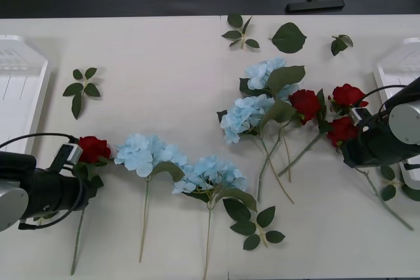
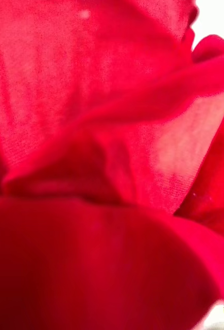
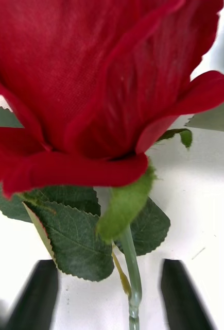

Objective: Place the red flowers into the right box and the blue flowers into the left box. If a person shows an open palm, hand one flower to the person first, then continue sorting.

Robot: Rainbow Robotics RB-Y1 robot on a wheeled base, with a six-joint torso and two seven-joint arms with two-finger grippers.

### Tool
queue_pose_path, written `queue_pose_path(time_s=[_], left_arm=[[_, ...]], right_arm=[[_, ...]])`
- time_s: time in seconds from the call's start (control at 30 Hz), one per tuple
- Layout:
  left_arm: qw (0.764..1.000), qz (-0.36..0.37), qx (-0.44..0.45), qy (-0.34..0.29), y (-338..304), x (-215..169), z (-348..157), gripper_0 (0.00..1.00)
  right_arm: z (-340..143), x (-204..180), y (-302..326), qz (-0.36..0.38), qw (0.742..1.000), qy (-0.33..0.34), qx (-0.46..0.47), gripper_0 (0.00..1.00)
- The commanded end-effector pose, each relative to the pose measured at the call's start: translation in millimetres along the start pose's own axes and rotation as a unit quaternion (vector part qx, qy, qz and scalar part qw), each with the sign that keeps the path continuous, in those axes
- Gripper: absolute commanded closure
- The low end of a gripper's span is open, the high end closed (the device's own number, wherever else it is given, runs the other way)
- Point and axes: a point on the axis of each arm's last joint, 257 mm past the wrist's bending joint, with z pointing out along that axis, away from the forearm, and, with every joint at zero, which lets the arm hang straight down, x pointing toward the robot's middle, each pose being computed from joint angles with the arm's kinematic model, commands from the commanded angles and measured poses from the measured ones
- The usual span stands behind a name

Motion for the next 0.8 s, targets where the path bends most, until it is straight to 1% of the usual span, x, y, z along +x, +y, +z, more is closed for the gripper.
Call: queue_pose_path(time_s=[0.03,0.2,0.33,0.4,0.5,0.63,0.8], left_arm=[[0.999,-0.036,0.003,-0.021,-7,-21,6,1.00],[0.999,-0.030,-0.005,-0.027,-1,-26,1,1.00],[0.999,-0.022,-0.022,-0.038,20,-34,-17,1.00],[0.998,-0.020,-0.030,-0.047,28,-39,-28,1.00],[0.997,-0.010,-0.045,-0.067,42,-50,-53,1.00],[0.994,0.006,-0.051,-0.097,43,-71,-83,1.00],[0.988,-0.009,-0.032,-0.148,37,-105,-131,1.00]], right_arm=[[3,-3,10,0.029,0.999,-0.007,-0.013,1.00],[-20,-12,10,0.054,0.998,0.003,-0.030,1.00],[-61,-23,6,0.089,0.994,0.014,-0.065,1.00],[-77,-29,-1,0.096,0.993,0.012,-0.067,1.00],[-115,-44,-19,0.106,0.993,0.003,-0.059,1.00],[-157,-65,-44,0.112,0.993,-0.022,-0.035,1.00],[-191,-85,-99,0.119,0.989,-0.060,0.057,1.00]])
